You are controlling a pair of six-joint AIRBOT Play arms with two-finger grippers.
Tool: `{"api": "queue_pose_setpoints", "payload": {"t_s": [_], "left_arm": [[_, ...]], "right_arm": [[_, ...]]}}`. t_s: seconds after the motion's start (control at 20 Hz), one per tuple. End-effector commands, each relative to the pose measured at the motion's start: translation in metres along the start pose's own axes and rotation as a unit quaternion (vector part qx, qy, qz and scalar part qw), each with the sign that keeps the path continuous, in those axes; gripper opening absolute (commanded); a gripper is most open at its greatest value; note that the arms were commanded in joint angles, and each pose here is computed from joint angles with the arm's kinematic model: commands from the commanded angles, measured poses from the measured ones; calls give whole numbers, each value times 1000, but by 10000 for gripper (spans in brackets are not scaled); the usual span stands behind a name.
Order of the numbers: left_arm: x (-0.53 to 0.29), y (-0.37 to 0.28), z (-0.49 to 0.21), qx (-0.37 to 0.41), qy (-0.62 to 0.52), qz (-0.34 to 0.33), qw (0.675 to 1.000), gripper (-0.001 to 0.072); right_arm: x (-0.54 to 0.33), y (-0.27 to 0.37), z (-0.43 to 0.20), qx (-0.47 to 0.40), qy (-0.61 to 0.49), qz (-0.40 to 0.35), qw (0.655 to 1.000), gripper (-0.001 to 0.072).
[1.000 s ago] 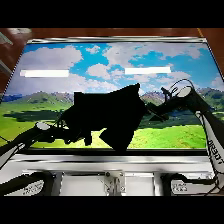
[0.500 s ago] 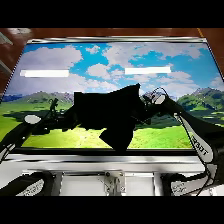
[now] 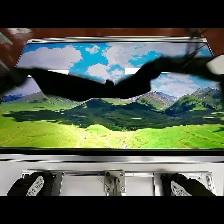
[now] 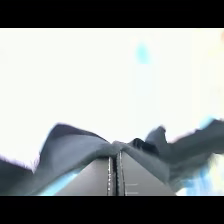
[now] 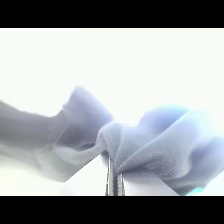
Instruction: Fold the shirts.
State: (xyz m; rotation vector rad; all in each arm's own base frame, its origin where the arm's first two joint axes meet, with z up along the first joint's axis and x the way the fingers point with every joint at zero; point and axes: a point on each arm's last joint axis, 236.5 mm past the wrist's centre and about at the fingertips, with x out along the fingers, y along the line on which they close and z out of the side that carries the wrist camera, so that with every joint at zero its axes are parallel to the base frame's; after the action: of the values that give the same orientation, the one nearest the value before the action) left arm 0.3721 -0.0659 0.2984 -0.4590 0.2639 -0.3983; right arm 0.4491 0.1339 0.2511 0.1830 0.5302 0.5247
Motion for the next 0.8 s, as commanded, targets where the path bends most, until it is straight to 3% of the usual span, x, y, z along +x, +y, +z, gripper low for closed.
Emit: {"api": "queue_pose_setpoints", "payload": {"t_s": [0.0, 0.2, 0.3, 0.45, 0.65, 0.75], "left_arm": [[-131, -107, 145, 183, -221, 23, 958, 42], [-207, -186, 171, 233, -301, 5, 925, 43], [-207, -181, 153, 242, -265, 29, 933, 42], [-191, -124, 100, 196, -130, 117, 965, 42], [-163, -53, 7, 133, 64, 165, 975, 42], [-142, -17, -31, 89, 122, 172, 973, 42]], "right_arm": [[-197, 57, 154, -156, -280, -101, 942, 67], [-284, 109, 150, -166, -321, -100, 927, 68], [-299, 114, 133, -178, -304, -114, 929, 68], [-309, 88, 106, -150, -253, -176, 939, 68], [-254, 40, 17, -91, -20, -199, 976, 68], [-210, 11, -29, -44, 107, -192, 975, 68]]}}
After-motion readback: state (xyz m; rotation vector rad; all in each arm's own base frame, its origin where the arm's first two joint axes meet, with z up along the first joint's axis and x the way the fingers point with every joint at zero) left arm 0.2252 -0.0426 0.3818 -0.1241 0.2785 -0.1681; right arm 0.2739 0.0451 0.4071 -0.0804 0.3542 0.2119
